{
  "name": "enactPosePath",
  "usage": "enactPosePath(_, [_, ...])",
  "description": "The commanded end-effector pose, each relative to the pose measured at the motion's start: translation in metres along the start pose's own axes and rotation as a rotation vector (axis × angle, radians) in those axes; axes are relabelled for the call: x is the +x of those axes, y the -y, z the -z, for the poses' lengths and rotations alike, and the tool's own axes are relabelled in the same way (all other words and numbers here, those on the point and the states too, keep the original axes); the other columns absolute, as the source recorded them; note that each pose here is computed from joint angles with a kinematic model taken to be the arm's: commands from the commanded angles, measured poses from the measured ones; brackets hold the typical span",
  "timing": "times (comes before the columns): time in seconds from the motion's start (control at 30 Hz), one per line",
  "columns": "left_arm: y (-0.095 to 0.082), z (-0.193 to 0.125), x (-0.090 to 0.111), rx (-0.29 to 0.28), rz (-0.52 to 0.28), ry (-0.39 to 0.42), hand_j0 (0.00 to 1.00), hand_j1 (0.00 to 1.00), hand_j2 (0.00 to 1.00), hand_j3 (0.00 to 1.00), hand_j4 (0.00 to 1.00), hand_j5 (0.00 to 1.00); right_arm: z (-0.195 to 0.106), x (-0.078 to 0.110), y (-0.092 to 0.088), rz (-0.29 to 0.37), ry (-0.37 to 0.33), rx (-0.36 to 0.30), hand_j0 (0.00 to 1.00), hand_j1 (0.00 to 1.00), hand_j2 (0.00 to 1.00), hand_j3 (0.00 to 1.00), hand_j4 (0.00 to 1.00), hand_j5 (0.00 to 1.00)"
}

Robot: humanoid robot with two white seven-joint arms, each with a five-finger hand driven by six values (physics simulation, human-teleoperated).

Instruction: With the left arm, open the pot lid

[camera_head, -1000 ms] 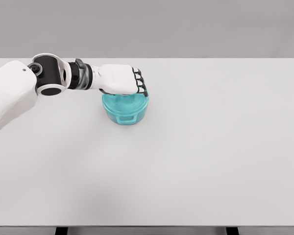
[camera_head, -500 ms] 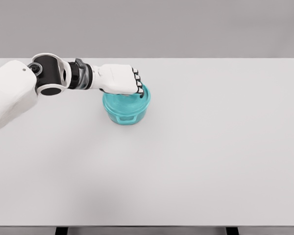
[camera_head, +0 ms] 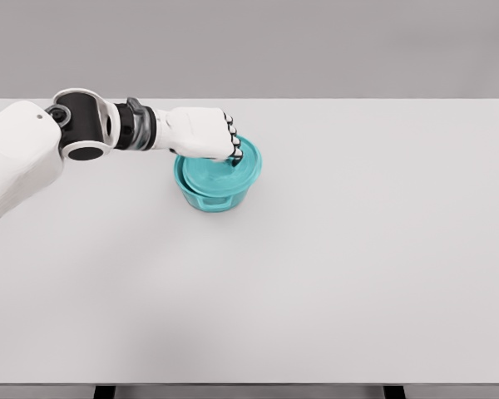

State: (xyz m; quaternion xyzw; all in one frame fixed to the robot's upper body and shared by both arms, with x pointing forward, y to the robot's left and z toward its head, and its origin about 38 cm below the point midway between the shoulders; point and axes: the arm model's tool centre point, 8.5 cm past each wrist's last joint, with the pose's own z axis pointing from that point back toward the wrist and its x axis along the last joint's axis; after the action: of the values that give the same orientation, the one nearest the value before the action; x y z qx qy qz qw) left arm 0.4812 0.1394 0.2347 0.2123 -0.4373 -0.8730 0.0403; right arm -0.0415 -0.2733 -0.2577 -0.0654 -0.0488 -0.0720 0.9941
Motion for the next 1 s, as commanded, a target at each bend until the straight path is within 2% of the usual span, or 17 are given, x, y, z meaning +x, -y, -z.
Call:
enactPosePath(0.0, [0.000, -0.001, -0.001, 0.004, -0.005, -0.002, 0.60, 0.60, 0.60, 0.60, 0.60, 0.60, 0.000, 0.000, 0.000, 0.000, 0.000, -0.001, 1.00, 1.00, 1.00, 1.00, 1.00, 1.00])
enactPosePath(0.2, [-0.001, -0.004, -0.004, 0.009, -0.011, -0.008, 0.60, 0.60, 0.60, 0.60, 0.60, 0.60, 0.000, 0.000, 0.000, 0.001, 0.000, -0.001, 1.00, 1.00, 1.00, 1.00, 1.00, 1.00])
enactPosePath(0.6, [0.017, -0.045, -0.029, -0.025, -0.040, -0.090, 0.60, 0.60, 0.60, 0.60, 0.60, 0.60, 0.000, 0.000, 0.000, 0.001, 0.000, 0.001, 1.00, 1.00, 1.00, 1.00, 1.00, 1.00])
enactPosePath(0.8, [0.031, -0.061, -0.037, -0.060, -0.053, -0.125, 0.60, 0.60, 0.60, 0.60, 0.60, 0.60, 0.000, 0.000, 0.000, 0.000, 0.000, 0.001, 1.00, 1.00, 1.00, 1.00, 1.00, 1.00])
enactPosePath(0.87, [0.042, -0.077, -0.043, -0.087, -0.064, -0.152, 0.60, 0.60, 0.60, 0.60, 0.60, 0.60, 0.000, 0.000, 0.000, 0.000, 0.000, -0.001, 1.00, 1.00, 1.00, 1.00, 1.00, 1.00])
enactPosePath(0.97, [0.045, -0.081, -0.045, -0.097, -0.066, -0.161, 0.60, 0.60, 0.60, 0.60, 0.60, 0.60, 0.000, 0.000, 0.000, 0.001, 0.000, -0.001, 1.00, 1.00, 1.00, 1.00, 1.00, 1.00])
